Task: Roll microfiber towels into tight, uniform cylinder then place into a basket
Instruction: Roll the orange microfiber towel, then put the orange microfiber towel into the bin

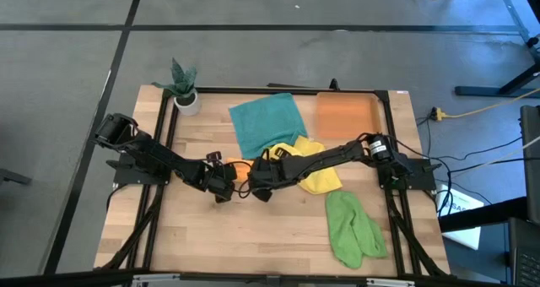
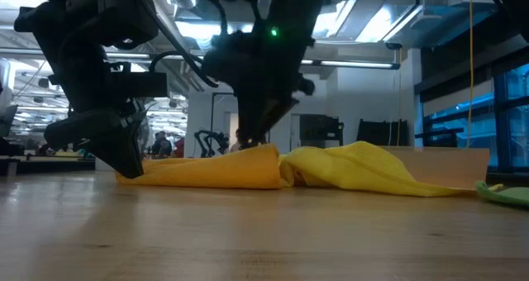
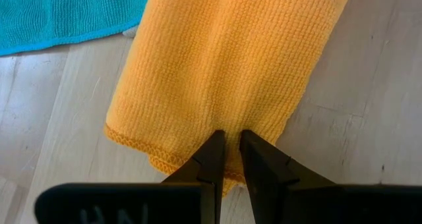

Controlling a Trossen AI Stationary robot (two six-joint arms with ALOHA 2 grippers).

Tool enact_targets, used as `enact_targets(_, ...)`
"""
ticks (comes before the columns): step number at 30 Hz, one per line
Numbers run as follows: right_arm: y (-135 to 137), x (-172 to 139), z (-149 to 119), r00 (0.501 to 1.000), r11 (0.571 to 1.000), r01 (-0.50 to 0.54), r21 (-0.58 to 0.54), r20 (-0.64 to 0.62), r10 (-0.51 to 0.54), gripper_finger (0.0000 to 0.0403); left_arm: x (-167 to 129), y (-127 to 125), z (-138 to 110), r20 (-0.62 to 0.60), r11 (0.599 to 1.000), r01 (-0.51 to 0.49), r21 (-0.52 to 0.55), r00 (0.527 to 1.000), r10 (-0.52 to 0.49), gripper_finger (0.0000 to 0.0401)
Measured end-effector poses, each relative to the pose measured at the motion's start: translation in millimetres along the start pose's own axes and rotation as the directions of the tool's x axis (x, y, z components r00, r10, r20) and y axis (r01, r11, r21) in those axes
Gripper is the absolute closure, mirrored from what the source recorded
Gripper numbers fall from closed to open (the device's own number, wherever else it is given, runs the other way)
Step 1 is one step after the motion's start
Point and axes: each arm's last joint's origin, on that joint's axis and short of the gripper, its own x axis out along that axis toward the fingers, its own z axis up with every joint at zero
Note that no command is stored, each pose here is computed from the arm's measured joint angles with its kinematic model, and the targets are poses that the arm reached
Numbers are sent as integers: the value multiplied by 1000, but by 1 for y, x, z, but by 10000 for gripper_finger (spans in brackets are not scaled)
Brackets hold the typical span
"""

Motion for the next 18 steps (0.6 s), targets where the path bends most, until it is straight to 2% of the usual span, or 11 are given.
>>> enact_targets(5, 5, -15, 5, 993, 996, 81, -24, 83, -78, 273, 0, 0, 0, 0, 1000, 0, 0, 1000, 0, 354)
enact_targets(10, 19, -18, -2, 990, 976, 78, -205, 130, -51, 273, 0, 0, 0, 0, 1000, 0, 0, 1000, 0, 354)
enact_targets(15, 27, -1, -19, 989, 920, 70, -385, 147, -14, 273, 0, 0, 0, 1, 1000, -1, 0, 1000, 1, 354)
enact_targets(18, 27, 13, -30, 991, 854, 59, -517, 136, 14, 273, 0, 0, 0, 1, 1000, -2, 0, 1000, 2, 354)
